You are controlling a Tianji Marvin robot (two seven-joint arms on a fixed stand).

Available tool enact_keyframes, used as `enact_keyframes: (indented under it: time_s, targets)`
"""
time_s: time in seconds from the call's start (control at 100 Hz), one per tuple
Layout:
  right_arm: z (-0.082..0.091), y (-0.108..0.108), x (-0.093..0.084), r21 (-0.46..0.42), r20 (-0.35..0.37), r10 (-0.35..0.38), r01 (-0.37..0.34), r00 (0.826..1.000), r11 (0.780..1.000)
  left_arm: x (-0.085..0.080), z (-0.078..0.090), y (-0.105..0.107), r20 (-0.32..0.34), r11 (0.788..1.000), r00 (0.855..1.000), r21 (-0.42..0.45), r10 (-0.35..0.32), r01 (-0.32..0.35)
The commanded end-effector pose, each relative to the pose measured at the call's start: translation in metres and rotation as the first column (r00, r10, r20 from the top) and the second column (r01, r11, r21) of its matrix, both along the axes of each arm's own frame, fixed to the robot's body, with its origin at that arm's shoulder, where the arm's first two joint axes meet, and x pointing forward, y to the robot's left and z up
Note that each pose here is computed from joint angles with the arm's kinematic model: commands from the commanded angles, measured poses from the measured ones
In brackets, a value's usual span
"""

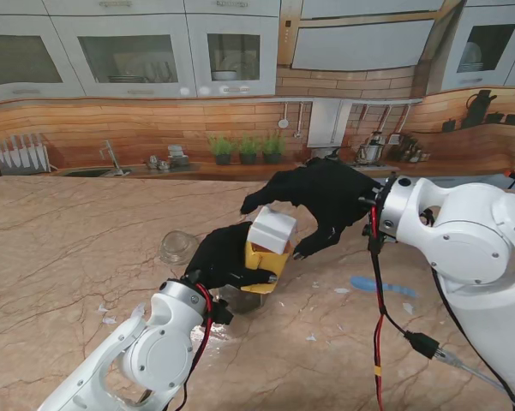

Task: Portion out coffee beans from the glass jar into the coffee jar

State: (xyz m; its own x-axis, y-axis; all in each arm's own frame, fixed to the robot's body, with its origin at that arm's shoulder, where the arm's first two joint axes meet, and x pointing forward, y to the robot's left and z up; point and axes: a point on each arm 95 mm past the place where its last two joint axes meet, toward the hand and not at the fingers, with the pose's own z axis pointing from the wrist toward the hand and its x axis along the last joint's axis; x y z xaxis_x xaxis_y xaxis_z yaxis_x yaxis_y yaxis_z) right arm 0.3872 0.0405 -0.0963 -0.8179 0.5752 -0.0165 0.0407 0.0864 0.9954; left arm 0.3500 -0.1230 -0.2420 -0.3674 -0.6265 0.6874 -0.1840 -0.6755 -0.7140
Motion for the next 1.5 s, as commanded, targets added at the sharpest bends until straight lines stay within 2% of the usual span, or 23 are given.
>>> enact_keyframes:
  time_s: [0.0,0.16,0.26,0.4,0.58,0.68,0.98,1.26,1.49]
  targets:
    - [0.0,0.001,-0.003,0.025,0.01,-0.012,0.012,1.0,1.0,-0.002,0.001,-0.003,-0.004,1.0,1.0,-0.013,0.0,0.0]
    - [-0.007,0.002,0.002,0.074,0.091,-0.109,0.102,0.99,0.992,-0.002,0.001,-0.003,-0.001,1.0,1.0,-0.016,0.0,0.0]
    - [-0.012,0.005,0.006,0.087,0.083,-0.143,0.135,0.986,0.987,-0.002,0.001,-0.003,0.002,1.0,1.0,-0.016,-0.003,0.003]
    - [-0.018,0.01,0.01,0.065,0.08,-0.15,0.145,0.985,0.987,-0.002,0.002,-0.003,0.005,1.0,1.0,-0.015,-0.003,0.003]
    - [-0.023,0.018,0.013,0.019,0.097,-0.127,0.126,0.987,0.992,-0.002,0.002,-0.003,0.008,1.0,1.0,-0.015,-0.002,0.002]
    - [-0.024,0.02,0.013,-0.006,0.13,-0.099,0.101,0.987,0.995,-0.002,0.002,-0.003,0.007,1.0,1.0,-0.017,-0.001,0.001]
    - [-0.02,0.018,0.012,-0.057,0.161,-0.041,0.051,0.986,0.997,-0.001,0.002,-0.001,0.009,1.0,1.0,-0.016,0.003,-0.002]
    - [-0.006,0.013,0.008,-0.199,0.156,0.048,-0.016,0.987,0.98,-0.002,0.001,-0.002,0.0,1.0,1.0,-0.012,-0.002,0.002]
    - [-0.006,0.014,0.008,-0.223,0.139,0.071,-0.039,0.988,0.974,-0.002,0.001,-0.002,-0.005,1.0,1.0,-0.013,-0.003,0.003]
